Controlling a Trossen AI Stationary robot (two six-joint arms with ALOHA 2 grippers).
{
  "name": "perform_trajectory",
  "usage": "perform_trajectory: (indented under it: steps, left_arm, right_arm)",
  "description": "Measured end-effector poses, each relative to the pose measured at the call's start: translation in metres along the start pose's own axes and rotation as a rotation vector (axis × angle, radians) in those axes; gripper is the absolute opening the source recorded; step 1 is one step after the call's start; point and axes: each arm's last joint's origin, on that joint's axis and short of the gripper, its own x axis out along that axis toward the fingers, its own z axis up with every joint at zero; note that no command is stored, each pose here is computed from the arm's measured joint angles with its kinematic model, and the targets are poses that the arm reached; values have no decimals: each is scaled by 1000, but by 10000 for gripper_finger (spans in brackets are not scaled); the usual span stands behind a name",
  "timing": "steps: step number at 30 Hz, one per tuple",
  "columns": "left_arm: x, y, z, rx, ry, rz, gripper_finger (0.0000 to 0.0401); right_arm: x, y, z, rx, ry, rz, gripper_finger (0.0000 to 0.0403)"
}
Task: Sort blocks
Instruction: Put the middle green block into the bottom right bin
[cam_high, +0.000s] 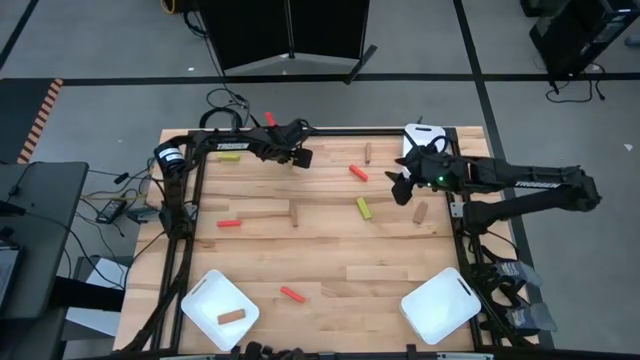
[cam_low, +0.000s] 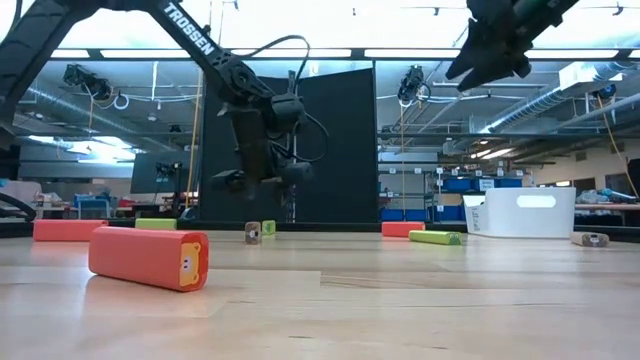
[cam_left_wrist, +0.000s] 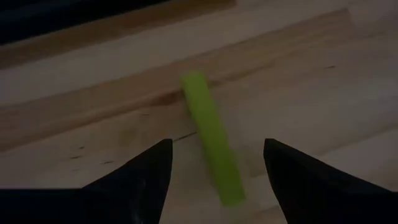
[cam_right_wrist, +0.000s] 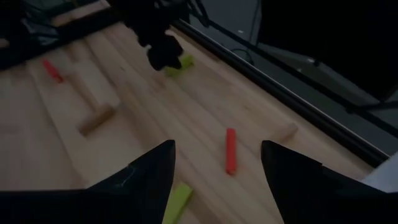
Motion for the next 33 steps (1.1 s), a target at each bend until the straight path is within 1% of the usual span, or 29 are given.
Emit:
perform_trajectory:
  steps: [6,11,14,18,21,24,26,29,33]
  left_arm:
    - [16,-2,0,-12,32,-51,233]
    - [25,-2,-4,-6,37,-21,196]
    - [25,-1,-3,-4,27,-5,153]
    - [25,-1,-4,7,26,2,59]
    - [25,-3,-4,39,14,0,64]
    - [19,-9,-7,73,4,-25,64]
    - [5,-22,-11,143,-17,-106,64]
    - [-25,-56,-21,254,-102,-304,64]
    - [-54,-104,-57,410,-151,-566,64]
  right_arm:
    - [-2,6,2,-4,-34,40,247]
    - [-4,9,2,-10,-39,59,246]
    - [-4,11,1,-9,-39,68,246]
    - [-5,13,1,-9,-46,83,243]
    - [-7,16,1,-15,-52,99,241]
    - [-12,18,3,-15,-91,138,239]
    - [-19,20,6,-19,-126,203,238]
    - [-33,21,13,-16,-204,339,238]
    - [-61,18,27,-6,-383,543,236]
